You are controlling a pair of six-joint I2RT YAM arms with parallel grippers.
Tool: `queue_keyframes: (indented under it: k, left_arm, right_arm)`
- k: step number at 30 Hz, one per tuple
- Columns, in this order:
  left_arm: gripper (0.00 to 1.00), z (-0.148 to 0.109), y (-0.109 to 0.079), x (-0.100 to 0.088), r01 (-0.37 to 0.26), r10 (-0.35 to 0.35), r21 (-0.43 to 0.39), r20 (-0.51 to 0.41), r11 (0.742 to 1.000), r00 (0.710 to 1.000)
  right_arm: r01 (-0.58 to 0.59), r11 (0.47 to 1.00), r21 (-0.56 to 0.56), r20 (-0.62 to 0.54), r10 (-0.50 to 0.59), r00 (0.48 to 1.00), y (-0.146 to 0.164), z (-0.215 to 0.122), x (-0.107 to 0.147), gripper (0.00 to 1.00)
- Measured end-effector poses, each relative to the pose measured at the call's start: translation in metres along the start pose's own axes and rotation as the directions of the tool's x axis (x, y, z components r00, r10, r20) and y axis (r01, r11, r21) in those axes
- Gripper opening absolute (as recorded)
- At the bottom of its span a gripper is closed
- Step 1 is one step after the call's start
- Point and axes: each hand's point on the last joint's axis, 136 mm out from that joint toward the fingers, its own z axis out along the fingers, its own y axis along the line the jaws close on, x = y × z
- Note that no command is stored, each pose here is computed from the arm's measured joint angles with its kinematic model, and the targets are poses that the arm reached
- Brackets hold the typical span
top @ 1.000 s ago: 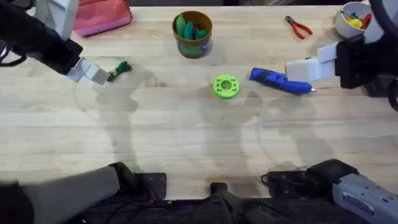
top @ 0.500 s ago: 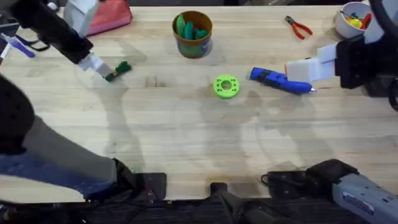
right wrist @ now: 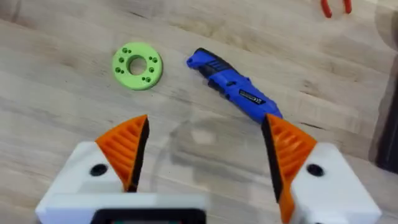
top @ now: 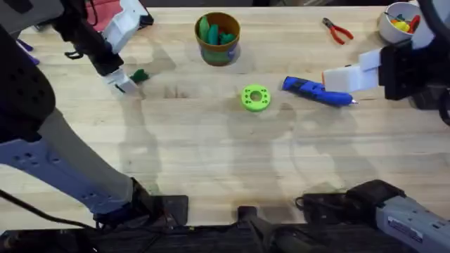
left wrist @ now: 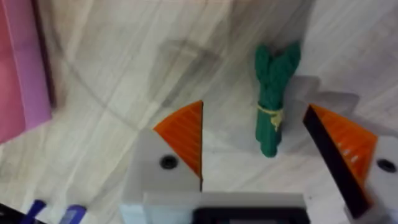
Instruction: Pick up the gripper from the table and insert it into the empty holder that is missing its gripper. Then pick up a screw, insert it into the mounting hole, and use the screwdriver to tighten it. Finally, clean up the table by picking up the vegetable and placing it into the bucket.
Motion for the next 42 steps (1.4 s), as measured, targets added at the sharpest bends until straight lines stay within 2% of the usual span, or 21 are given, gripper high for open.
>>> queue_keyframes:
  k: [7,35,37,40,42]
  left_arm:
    - [0.986,0.021,-0.009,-0.004,-0.016,0.016,0.06,0.004,0.998,1.0]
    - [0.984,0.02,-0.007,-0.006,-0.015,0.015,0.058,0.009,0.998,1.0]
    - [0.758,0.021,-0.008,-0.005,-0.013,0.012,0.062,0.008,0.998,1.0]
    - [0.312,0.022,-0.009,-0.006,-0.015,0.015,0.067,0.008,0.998,1.0]
    - [0.083,0.022,-0.008,-0.006,-0.017,0.017,0.062,0.01,0.998,1.0]
  right_arm:
    - [0.0,1.0,0.0,0.0,0.0,1.0,0.0,0.0,0.0,0.994]
    - [0.0,1.0,0.0,0.0,0.0,1.0,0.0,0.0,0.0,0.994]
    - [0.0,1.0,0.0,0.0,0.0,1.0,0.0,0.0,0.0,0.994]
    - [0.0,1.0,0.0,0.0,0.0,1.0,0.0,0.0,0.0,0.994]
    - [0.0,1.0,0.0,0.0,0.0,1.0,0.0,0.0,0.0,0.994]
